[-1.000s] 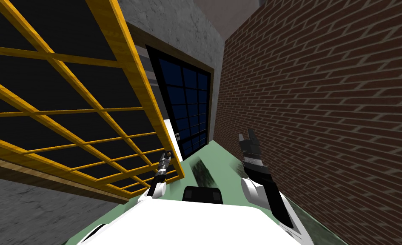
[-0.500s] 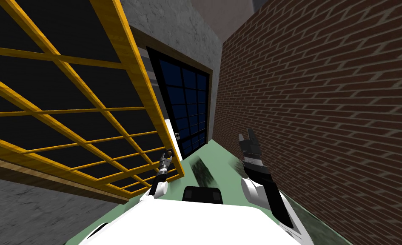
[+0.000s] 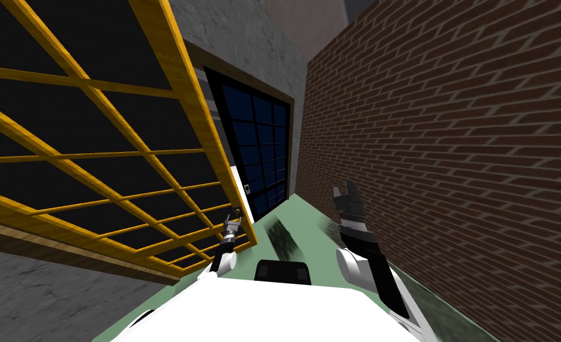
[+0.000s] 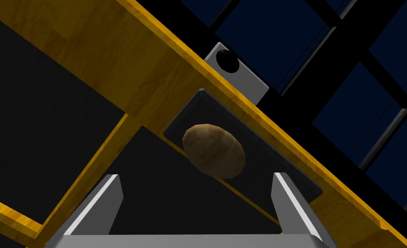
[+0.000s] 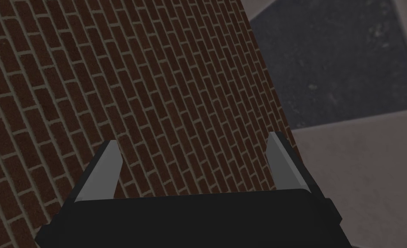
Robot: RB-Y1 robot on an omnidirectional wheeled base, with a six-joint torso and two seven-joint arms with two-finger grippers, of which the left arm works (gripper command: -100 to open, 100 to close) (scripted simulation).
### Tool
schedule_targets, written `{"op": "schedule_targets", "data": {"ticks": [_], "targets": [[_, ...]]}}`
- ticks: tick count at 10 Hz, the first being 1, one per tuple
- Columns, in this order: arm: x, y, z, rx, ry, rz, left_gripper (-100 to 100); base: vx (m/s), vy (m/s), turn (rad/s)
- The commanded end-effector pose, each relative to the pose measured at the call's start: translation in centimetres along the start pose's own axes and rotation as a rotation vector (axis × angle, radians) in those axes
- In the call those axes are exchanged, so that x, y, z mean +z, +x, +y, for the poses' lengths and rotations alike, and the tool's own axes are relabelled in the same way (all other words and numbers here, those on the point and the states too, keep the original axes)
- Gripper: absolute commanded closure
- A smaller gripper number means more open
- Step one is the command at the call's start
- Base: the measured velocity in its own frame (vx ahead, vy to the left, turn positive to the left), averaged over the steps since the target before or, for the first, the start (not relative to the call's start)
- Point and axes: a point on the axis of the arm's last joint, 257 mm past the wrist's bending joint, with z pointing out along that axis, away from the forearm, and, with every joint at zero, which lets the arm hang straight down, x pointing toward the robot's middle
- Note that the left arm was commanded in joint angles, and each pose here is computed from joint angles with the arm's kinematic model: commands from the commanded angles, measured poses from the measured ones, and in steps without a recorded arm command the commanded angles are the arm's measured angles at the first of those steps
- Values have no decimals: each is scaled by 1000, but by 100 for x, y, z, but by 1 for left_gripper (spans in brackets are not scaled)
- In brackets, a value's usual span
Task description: Pull the door open
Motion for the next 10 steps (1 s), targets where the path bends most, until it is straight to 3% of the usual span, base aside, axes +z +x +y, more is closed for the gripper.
{"op": "schedule_targets", "data": {"ticks": [1,2,4,7,9,10], "targets": [[-1,15,15,-71,6,-7,-100,-47,11,-51],[-1,15,15,-77,6,-7,-100,-41,5,-26],[-4,40,44,-180,16,-18,-100,-65,3,-66],[-5,53,59,-255,21,-23,-100,-53,11,-32],[-10,76,89,-357,32,-34,-100,-69,11,-65],[-10,76,89,-373,32,-34,-100,-59,11,-27]]}}
